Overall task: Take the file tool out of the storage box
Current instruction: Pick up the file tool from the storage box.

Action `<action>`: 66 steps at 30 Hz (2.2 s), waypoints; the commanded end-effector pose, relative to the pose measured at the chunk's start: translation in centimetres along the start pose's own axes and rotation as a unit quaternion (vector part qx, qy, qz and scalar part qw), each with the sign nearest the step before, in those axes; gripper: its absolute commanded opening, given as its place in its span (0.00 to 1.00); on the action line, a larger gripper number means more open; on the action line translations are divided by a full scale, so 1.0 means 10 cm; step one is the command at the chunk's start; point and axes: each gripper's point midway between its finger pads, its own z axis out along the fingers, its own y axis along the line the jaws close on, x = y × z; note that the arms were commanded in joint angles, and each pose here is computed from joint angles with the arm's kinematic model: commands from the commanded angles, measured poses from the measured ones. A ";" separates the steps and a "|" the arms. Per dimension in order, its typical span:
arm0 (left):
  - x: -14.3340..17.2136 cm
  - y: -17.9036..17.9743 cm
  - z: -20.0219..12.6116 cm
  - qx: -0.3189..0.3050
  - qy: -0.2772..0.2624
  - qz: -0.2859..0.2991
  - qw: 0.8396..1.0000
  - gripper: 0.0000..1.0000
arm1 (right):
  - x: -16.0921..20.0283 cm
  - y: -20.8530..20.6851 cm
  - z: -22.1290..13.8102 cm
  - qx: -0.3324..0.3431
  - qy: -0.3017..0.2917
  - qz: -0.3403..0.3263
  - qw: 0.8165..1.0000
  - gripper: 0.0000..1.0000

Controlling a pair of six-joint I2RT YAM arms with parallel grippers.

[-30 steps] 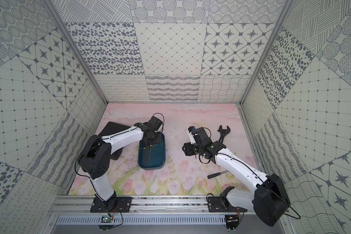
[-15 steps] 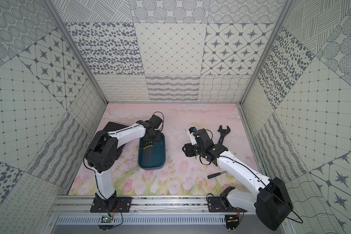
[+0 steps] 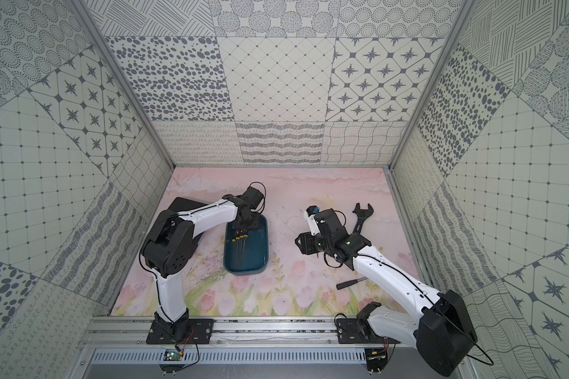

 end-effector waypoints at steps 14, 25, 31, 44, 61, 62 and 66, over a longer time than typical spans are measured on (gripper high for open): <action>0.12 0.03 0.16 -0.012 0.030 0.014 0.999 0.25 | -0.01 0.09 -0.05 -0.016 -0.020 -0.009 1.000 0.54; 0.04 -0.15 -0.35 0.092 -0.019 -0.013 0.995 0.09 | -0.02 0.48 -0.16 -0.114 -0.039 -0.020 0.993 0.53; 0.03 -0.39 -0.82 0.223 -0.046 -0.089 0.970 0.09 | -0.05 0.83 -0.16 -0.208 -0.050 0.000 0.977 0.52; 0.08 -0.54 -1.60 0.368 -0.062 -0.163 0.913 0.08 | 0.02 1.30 0.28 -0.265 -0.026 0.020 0.964 0.47; 0.09 -0.58 -1.75 0.385 -0.062 -0.154 0.908 0.08 | 0.01 1.47 0.35 -0.271 -0.021 0.011 0.962 0.28; 0.08 -0.59 -1.75 0.385 -0.062 -0.154 0.908 0.08 | 0.02 1.47 0.35 -0.270 -0.021 0.011 0.962 0.26; 0.07 -0.59 -1.77 0.385 -0.064 -0.151 0.908 0.08 | 0.01 1.48 0.35 -0.269 -0.022 0.009 0.963 0.19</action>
